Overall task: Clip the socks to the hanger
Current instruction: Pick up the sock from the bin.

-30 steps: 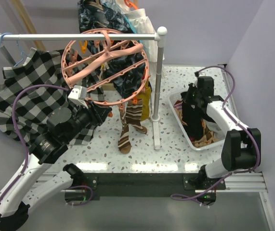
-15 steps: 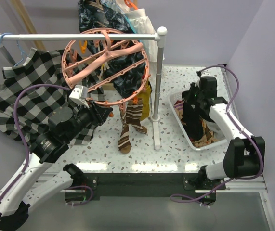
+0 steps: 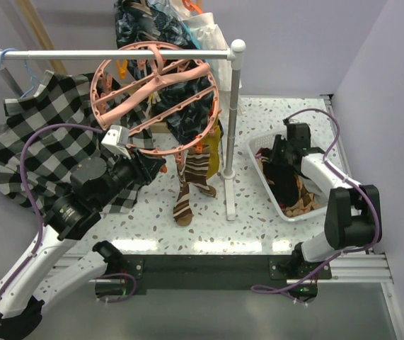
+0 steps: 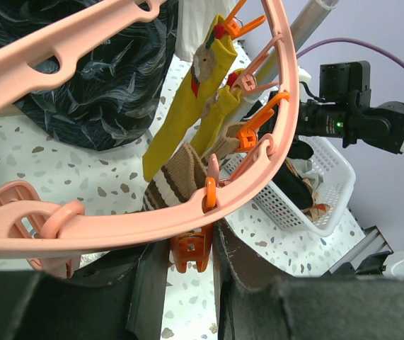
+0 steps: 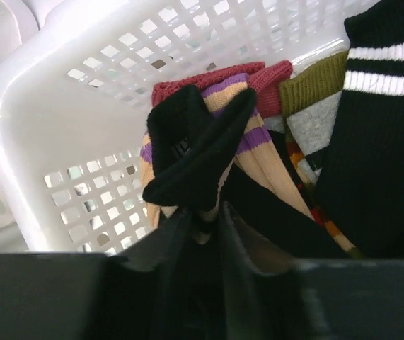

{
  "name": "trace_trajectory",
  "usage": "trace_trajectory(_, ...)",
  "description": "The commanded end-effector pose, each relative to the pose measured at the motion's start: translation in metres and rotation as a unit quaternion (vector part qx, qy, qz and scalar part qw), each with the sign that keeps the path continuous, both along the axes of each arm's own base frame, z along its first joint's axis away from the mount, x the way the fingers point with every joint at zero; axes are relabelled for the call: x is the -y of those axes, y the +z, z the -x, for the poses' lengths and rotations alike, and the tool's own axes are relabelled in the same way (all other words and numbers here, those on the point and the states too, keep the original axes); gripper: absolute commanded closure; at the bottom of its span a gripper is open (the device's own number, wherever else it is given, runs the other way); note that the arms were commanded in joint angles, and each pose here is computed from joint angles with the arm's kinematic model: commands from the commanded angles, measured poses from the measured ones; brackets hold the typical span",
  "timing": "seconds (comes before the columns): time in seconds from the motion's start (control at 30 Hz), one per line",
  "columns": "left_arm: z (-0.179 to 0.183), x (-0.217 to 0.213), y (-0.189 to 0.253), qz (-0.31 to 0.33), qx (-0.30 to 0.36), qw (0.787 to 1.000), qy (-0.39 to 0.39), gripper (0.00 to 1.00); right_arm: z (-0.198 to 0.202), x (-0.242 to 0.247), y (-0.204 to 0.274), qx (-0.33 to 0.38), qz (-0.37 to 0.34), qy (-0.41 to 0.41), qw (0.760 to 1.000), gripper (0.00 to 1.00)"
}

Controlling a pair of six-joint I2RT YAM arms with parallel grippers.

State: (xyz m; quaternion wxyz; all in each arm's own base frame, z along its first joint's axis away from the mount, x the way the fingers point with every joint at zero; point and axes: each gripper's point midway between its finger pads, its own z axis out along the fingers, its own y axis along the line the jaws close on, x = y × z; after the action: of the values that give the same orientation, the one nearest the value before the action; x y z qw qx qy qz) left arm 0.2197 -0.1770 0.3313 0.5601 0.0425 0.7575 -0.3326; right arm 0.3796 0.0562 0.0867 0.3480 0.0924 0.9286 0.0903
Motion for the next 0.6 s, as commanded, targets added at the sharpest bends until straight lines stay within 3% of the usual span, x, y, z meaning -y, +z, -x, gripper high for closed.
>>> trace_trajectory(0.0,0.001,0.001,0.028,0.026,0.029,0.999,-0.004,1.00,-0.013,0.007,0.010,0.032,0.017,-0.002,0.999,0.66)
trace_trajectory(0.23,0.003,0.001,0.030,0.029,0.030,0.999,-0.005,1.00,-0.017,0.007,0.022,0.053,0.015,-0.001,0.998,0.65)
trace_trajectory(0.37,0.003,0.000,0.030,0.030,0.032,0.999,-0.003,1.00,-0.014,0.028,0.030,0.059,0.052,-0.044,0.996,0.67)
trace_trajectory(0.57,0.003,0.001,0.030,0.032,0.030,0.999,-0.006,1.00,-0.011,0.036,0.040,0.083,0.048,-0.071,0.993,0.67)
